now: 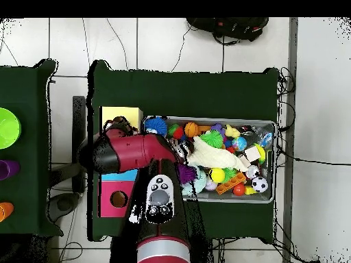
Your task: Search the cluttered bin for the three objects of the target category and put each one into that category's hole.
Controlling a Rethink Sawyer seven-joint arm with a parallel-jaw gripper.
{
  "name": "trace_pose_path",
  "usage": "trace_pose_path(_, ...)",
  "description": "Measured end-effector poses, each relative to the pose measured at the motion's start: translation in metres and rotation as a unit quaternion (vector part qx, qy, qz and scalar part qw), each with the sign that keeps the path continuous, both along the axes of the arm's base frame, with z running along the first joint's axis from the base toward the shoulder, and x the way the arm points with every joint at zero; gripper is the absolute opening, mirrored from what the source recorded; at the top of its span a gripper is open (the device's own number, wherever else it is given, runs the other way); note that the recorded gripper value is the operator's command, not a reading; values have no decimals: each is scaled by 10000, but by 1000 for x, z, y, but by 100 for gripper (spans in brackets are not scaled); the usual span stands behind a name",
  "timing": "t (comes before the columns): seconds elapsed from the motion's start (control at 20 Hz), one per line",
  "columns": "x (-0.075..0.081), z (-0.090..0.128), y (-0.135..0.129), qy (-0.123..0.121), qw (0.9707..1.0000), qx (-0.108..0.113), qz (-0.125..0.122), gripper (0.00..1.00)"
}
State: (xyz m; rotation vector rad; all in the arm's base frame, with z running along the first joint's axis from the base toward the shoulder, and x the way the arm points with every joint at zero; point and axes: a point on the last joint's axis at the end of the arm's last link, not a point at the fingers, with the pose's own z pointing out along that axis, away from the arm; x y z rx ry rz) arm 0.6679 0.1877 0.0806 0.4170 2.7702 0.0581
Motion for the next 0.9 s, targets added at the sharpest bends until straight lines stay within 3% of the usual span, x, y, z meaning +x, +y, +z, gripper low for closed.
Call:
trace_pose_path(0.2, 0, 12, -8, 26, 10000, 13, -71, 0)
trace_pose_path(0.25, 0, 18, -12, 61, 9999, 5, -104, 100)
trace_pose_path(0.9, 0, 28, -19, 216, 9996, -1, -167, 100)
